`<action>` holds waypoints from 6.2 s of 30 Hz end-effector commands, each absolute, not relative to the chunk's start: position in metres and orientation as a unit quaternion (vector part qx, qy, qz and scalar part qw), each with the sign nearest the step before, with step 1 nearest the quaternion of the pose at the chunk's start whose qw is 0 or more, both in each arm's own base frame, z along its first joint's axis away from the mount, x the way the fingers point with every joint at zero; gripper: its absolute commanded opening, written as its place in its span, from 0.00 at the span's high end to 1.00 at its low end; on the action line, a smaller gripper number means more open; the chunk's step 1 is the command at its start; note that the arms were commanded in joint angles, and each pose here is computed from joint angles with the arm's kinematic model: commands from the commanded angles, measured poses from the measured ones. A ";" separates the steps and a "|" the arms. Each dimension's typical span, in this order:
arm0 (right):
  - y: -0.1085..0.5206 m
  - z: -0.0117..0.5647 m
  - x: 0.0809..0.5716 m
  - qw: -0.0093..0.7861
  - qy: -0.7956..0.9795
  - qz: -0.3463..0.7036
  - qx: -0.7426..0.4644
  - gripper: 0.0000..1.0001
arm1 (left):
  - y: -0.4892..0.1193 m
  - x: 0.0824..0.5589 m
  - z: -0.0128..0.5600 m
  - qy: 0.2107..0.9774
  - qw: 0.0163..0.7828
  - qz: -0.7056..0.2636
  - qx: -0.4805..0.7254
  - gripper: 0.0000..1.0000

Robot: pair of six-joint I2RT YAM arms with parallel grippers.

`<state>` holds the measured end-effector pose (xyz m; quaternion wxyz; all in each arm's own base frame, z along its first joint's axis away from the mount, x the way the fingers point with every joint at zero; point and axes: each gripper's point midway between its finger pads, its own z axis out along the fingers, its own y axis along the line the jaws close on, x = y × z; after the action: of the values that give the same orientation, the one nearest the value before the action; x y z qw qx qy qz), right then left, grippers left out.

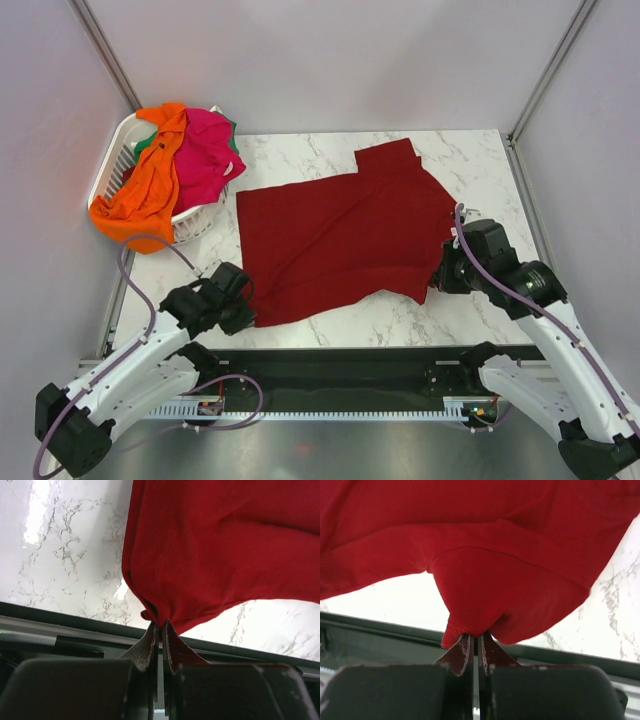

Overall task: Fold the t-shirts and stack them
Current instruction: Flatten the tshirt out, then fold the tshirt

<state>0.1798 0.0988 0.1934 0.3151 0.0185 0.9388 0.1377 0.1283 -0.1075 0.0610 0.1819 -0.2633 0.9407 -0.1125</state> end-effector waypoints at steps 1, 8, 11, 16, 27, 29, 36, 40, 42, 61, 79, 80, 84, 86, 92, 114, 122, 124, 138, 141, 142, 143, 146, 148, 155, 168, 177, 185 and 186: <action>0.101 0.186 0.152 0.273 0.948 0.162 0.032 0.99 | -0.113 0.125 0.083 0.935 0.177 -0.135 -0.274 0.98; 0.097 0.178 0.123 0.252 0.951 0.178 0.035 0.99 | -0.113 0.117 0.098 0.934 0.175 -0.156 -0.270 0.98; 0.094 0.182 0.115 0.252 0.950 0.180 0.039 1.00 | -0.112 0.113 0.101 0.933 0.174 -0.160 -0.270 0.98; 0.083 0.209 0.104 0.276 0.943 0.178 0.051 1.00 | -0.105 0.104 0.109 0.932 0.175 -0.159 -0.276 0.98; 0.069 0.238 0.093 0.298 0.939 0.163 0.049 1.00 | -0.099 0.096 0.101 0.937 0.167 -0.145 -0.272 0.98; 0.072 0.243 0.100 0.301 0.938 0.164 0.048 1.00 | -0.098 0.099 0.105 0.936 0.174 -0.145 -0.269 0.98; 0.082 0.265 0.150 0.338 0.929 0.143 0.037 1.00 | -0.104 0.124 0.126 0.941 0.204 -0.131 -0.235 0.97; 0.096 0.257 0.174 0.318 0.938 0.137 0.019 1.00 | -0.108 0.151 0.138 0.953 0.217 -0.087 -0.190 0.96; 0.102 0.252 0.184 0.311 0.941 0.135 0.007 1.00 | -0.109 0.163 0.141 0.956 0.221 -0.073 -0.181 0.96; 0.107 0.189 0.310 0.244 0.970 0.011 -0.007 0.99 | -0.092 0.308 0.129 0.966 0.211 -0.058 -0.140 0.98; 0.082 0.153 0.397 0.230 0.970 -0.075 0.022 0.98 | -0.064 0.343 0.090 0.973 0.173 -0.008 -0.149 0.98; 0.081 0.154 0.402 0.234 0.969 -0.073 0.025 0.98 | -0.063 0.345 0.090 0.973 0.174 -0.010 -0.150 0.98; 0.078 0.148 0.416 0.230 0.970 -0.074 0.035 0.98 | -0.062 0.352 0.083 0.975 0.167 -0.001 -0.148 0.98; 0.076 0.150 0.421 0.234 0.968 -0.080 0.043 0.96 | -0.059 0.352 0.080 0.975 0.163 0.003 -0.153 0.98; 0.064 0.139 0.427 0.223 0.968 -0.101 0.050 0.95 | -0.058 0.352 0.072 0.977 0.151 0.006 -0.152 0.98; 0.047 0.116 0.463 0.209 0.967 -0.121 0.081 0.15 | -0.055 0.359 0.077 0.976 0.156 0.020 -0.151 0.42; 0.041 0.191 0.460 0.293 0.943 -0.107 0.118 0.03 | -0.055 0.344 0.141 0.957 0.240 0.003 -0.164 0.21; 0.050 0.164 0.437 0.282 0.949 -0.059 0.126 0.02 | -0.060 0.329 0.137 0.956 0.236 -0.002 -0.172 0.21; -0.009 0.104 0.305 0.254 0.905 0.104 0.326 0.08 | -0.076 0.242 0.060 0.948 0.196 -0.065 -0.242 0.19; -0.014 0.087 0.294 0.227 0.905 0.113 0.343 0.11 | -0.073 0.240 0.048 0.948 0.189 -0.058 -0.251 0.18; -0.015 0.080 0.291 0.217 0.905 0.116 0.347 0.11 | -0.072 0.241 0.043 0.947 0.188 -0.054 -0.253 0.17; -0.018 0.075 0.289 0.211 0.902 0.118 0.359 0.13 | -0.071 0.241 0.040 0.947 0.189 -0.050 -0.255 0.17; -0.017 0.063 0.286 0.200 0.899 0.127 0.368 0.19 | -0.072 0.245 0.035 0.947 0.190 -0.050 -0.254 0.17; -0.018 0.058 0.284 0.197 0.899 0.123 0.370 0.22 | -0.072 0.247 0.034 0.948 0.190 -0.050 -0.250 0.17; -0.015 0.046 0.266 0.191 0.899 0.118 0.375 0.21 | -0.073 0.249 0.030 0.948 0.191 -0.051 -0.251 0.17; -0.045 0.024 0.290 0.209 0.899 0.062 0.381 0.70 | -0.072 0.243 0.028 0.948 0.193 -0.053 -0.246 0.19; -0.092 0.065 0.299 0.290 0.864 0.006 0.413 1.00 | -0.067 0.245 0.034 0.943 0.210 -0.046 -0.254 0.20; -0.072 0.044 0.300 0.259 0.878 0.056 0.398 1.00 | -0.083 0.247 0.032 0.947 0.209 -0.046 -0.240 0.27; -0.069 0.044 0.302 0.260 0.878 0.066 0.396 1.00 | -0.094 0.245 0.035 0.948 0.214 -0.050 -0.228 0.27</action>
<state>0.2921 -0.0726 0.0439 0.2487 0.4079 0.8774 0.0440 0.2348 -0.0769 0.0253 0.1834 -0.2273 0.9555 -0.0414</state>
